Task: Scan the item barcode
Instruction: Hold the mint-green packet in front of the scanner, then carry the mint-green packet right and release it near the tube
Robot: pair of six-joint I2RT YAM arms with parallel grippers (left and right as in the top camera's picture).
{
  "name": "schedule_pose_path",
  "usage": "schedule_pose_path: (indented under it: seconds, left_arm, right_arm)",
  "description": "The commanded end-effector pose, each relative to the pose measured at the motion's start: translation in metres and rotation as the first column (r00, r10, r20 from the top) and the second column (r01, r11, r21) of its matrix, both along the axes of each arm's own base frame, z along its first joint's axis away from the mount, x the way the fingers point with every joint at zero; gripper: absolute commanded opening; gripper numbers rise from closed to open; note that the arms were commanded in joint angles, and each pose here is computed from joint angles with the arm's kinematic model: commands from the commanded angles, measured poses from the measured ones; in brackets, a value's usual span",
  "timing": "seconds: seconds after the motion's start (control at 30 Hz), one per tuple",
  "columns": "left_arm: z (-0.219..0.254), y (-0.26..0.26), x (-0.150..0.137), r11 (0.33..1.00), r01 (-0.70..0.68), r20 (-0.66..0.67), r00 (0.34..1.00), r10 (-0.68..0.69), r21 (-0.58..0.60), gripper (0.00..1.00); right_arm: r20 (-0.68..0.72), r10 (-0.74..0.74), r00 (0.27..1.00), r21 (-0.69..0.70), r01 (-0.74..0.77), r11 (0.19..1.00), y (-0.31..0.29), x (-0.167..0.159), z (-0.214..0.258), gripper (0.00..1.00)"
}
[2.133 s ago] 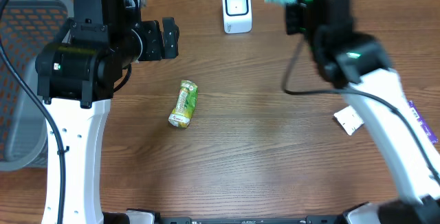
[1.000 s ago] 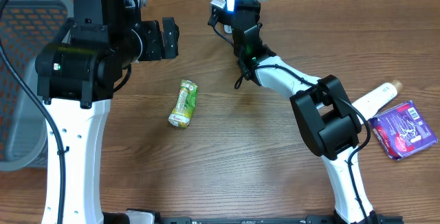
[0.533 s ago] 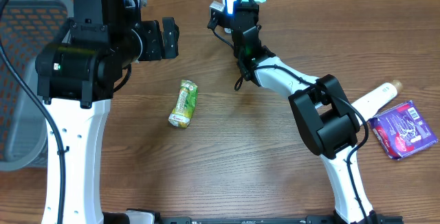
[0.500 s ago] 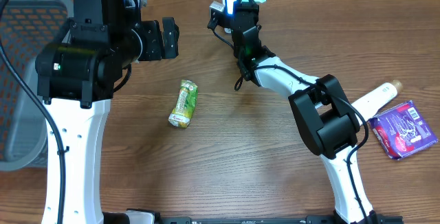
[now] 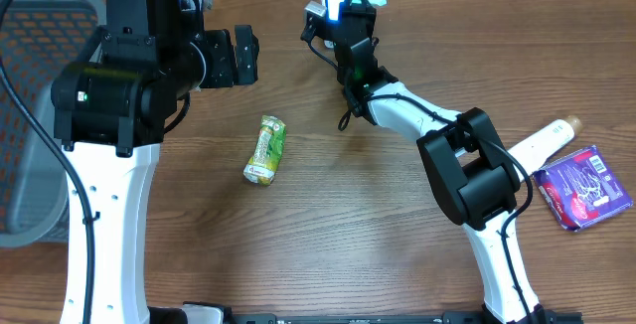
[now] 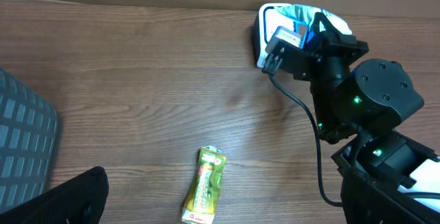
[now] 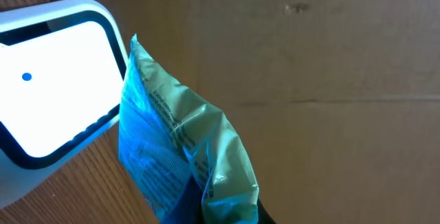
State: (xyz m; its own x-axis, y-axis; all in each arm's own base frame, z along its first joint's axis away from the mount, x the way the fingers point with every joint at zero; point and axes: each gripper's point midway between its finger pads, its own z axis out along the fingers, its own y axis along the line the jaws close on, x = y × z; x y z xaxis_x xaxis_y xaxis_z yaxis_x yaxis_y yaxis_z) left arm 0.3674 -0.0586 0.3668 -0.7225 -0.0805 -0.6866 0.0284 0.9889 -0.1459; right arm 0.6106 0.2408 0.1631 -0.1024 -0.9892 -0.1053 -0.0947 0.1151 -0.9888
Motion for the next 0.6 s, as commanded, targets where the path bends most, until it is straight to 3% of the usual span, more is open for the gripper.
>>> schedule_pose_path:
  seconds: [0.0, 0.13, 0.2, 0.37, 0.57]
  left_arm:
    - [-0.001, 0.002, 0.002, 1.000, -0.001, 0.001, 1.000, 0.001, 0.008, 0.99]
    - [-0.001, 0.002, 0.002, 1.000, -0.001, 0.001, 1.000, 0.001, 0.008, 1.00]
    - [-0.001, 0.002, 0.002, 1.000, -0.001, 0.001, 1.000, 0.001, 0.008, 0.99]
    - [-0.001, 0.002, 0.002, 1.000, -0.001, 0.001, 1.000, 0.001, 0.008, 1.00]
    - [-0.001, 0.002, 0.002, 1.000, -0.001, 0.001, 1.000, 0.001, 0.008, 1.00]
  right_arm:
    - [0.112, -0.076, 0.991, 0.180, 0.055, 0.982, -0.007, -0.016, 0.084, 0.04]
    - [-0.003, -0.092, 0.996, 0.277, 0.089, 0.957, -0.016, -0.040, 0.106, 0.04]
    - [-0.156, -0.066, 0.986, 0.439, 0.129, 0.889, -0.024, -0.066, 0.106, 0.04]
    - [-0.487, 0.099, 0.868, 0.718, 0.332, 0.612, -0.058, -0.101, 0.073, 0.04]
    - [-0.637, 0.362, 0.680, 0.769, 0.588, 0.250, -0.082, -0.130, 0.057, 0.04]
